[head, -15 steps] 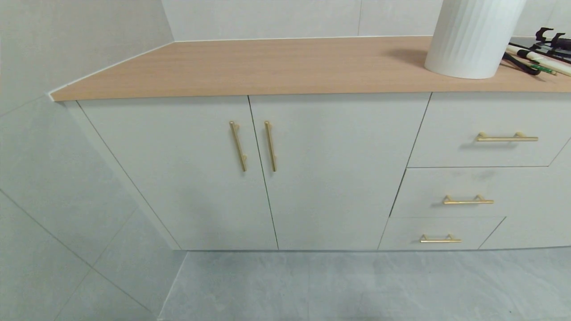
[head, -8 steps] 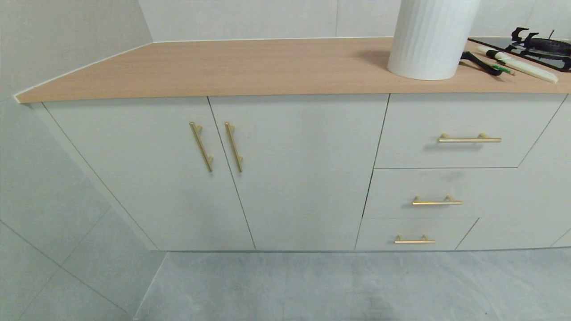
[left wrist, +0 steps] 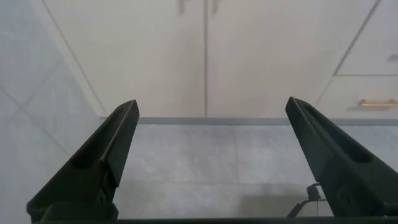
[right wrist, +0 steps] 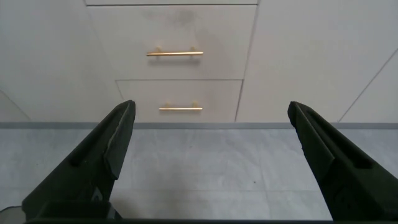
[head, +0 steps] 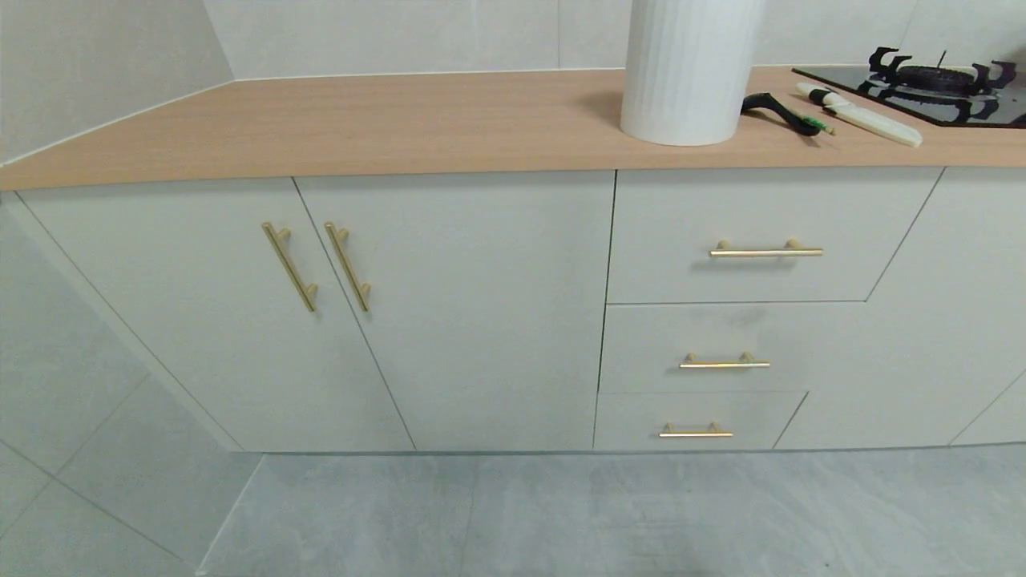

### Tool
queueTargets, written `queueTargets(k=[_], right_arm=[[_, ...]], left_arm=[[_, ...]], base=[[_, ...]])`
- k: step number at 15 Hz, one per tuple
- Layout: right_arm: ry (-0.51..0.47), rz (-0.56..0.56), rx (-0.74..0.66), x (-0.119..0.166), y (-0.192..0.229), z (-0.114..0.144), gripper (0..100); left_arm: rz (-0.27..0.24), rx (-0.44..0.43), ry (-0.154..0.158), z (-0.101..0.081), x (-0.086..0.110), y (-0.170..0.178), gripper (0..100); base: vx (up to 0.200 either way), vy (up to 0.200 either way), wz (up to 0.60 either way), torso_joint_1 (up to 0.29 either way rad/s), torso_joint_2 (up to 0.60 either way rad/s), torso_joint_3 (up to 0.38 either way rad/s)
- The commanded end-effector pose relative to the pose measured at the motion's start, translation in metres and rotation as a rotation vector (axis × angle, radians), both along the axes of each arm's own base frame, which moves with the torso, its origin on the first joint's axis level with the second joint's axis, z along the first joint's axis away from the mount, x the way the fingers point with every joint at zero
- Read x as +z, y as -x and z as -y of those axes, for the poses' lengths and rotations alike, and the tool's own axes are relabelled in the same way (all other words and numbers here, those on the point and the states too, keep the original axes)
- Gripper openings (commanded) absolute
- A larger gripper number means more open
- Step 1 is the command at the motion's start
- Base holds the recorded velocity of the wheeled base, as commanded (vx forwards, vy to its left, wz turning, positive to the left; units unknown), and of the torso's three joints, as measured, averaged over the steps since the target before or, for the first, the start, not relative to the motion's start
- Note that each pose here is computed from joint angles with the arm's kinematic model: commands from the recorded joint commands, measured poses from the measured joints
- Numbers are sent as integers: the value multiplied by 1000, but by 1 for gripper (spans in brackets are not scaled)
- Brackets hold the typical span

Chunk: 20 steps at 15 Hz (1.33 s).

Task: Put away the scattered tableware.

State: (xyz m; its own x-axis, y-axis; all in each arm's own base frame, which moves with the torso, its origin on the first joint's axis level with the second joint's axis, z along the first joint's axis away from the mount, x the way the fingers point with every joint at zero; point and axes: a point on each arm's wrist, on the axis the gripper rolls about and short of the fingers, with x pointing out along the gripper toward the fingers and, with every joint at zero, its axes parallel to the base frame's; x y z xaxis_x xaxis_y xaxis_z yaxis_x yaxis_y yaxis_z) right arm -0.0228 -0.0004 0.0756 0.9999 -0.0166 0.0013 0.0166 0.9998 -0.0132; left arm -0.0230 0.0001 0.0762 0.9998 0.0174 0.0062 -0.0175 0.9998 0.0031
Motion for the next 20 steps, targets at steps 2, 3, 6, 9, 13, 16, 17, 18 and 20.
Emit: queueTargets(k=[2,3,6,9,13,16,17,18,20], right_arm=[[1,-1,0,0,0,0,100],[1,-1,0,0,0,0,100],[1,-1,0,0,0,0,100],[1,-1,0,0,0,0,100],[1,-1,0,0,0,0,100],[1,-1,0,0,0,0,100],[1,-1,0,0,0,0,100],[5,-1,3,0,0,0,100],[10,-3,3,0,0,0,100]], left_arm=[[-2,1,0,0,0,0,100],[-2,1,0,0,0,0,100],[-2,1,0,0,0,0,100],[-2,2,2,0,0,0,100],[-2,2,2,0,0,0,100],[-2,2,2,0,0,0,100],[-2,1,2,0,0,0,100],[-2,2,2,0,0,0,100],[-2,1,2,0,0,0,100]], base=[[0,0,0,0,0,0],[0,0,0,0,0,0],[0,0,0,0,0,0],[200,0,0,-1,4,2],[100,0,0,4,2,2],[0,0,0,0,0,0],[0,0,0,0,0,0],[0,0,0,0,0,0],[0,0,0,0,0,0]])
